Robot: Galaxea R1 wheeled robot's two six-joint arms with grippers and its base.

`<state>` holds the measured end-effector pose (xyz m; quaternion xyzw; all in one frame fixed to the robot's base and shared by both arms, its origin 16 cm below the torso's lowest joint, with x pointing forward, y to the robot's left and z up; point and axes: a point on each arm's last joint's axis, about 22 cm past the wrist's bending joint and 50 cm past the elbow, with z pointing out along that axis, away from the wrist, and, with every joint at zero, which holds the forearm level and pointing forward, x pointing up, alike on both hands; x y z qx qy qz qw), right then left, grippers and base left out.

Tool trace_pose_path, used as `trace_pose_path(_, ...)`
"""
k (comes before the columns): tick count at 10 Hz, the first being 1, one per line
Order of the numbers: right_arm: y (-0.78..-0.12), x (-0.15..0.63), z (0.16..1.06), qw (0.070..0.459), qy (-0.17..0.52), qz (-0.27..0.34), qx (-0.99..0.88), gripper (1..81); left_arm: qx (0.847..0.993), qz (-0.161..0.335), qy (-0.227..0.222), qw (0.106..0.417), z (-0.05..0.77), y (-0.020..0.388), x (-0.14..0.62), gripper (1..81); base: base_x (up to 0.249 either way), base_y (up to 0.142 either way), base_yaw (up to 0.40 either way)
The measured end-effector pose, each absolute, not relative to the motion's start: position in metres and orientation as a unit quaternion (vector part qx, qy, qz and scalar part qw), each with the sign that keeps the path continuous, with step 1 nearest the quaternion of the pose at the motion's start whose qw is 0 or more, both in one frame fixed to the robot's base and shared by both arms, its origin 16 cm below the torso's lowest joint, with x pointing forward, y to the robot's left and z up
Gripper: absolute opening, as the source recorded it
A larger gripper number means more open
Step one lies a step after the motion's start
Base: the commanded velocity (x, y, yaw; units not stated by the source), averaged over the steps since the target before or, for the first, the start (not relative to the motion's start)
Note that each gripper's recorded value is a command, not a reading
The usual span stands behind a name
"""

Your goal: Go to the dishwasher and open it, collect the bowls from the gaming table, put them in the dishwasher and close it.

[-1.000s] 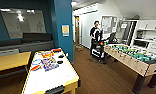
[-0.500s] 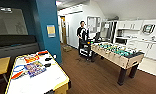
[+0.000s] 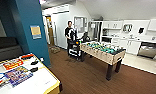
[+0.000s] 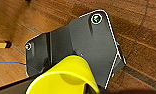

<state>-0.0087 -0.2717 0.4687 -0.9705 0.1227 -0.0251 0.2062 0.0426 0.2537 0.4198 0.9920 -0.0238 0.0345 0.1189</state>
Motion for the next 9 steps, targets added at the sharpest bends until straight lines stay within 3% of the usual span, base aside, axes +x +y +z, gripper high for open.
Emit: trace_pose_path(9,-0.2699,-0.0101,0.4666,0.205,0.120,-0.025,-0.971,1.0,0.992,0.033,-0.025,0.118,0.4197,0.2541,0.0405,1.0,0.000,0.000,-0.383)
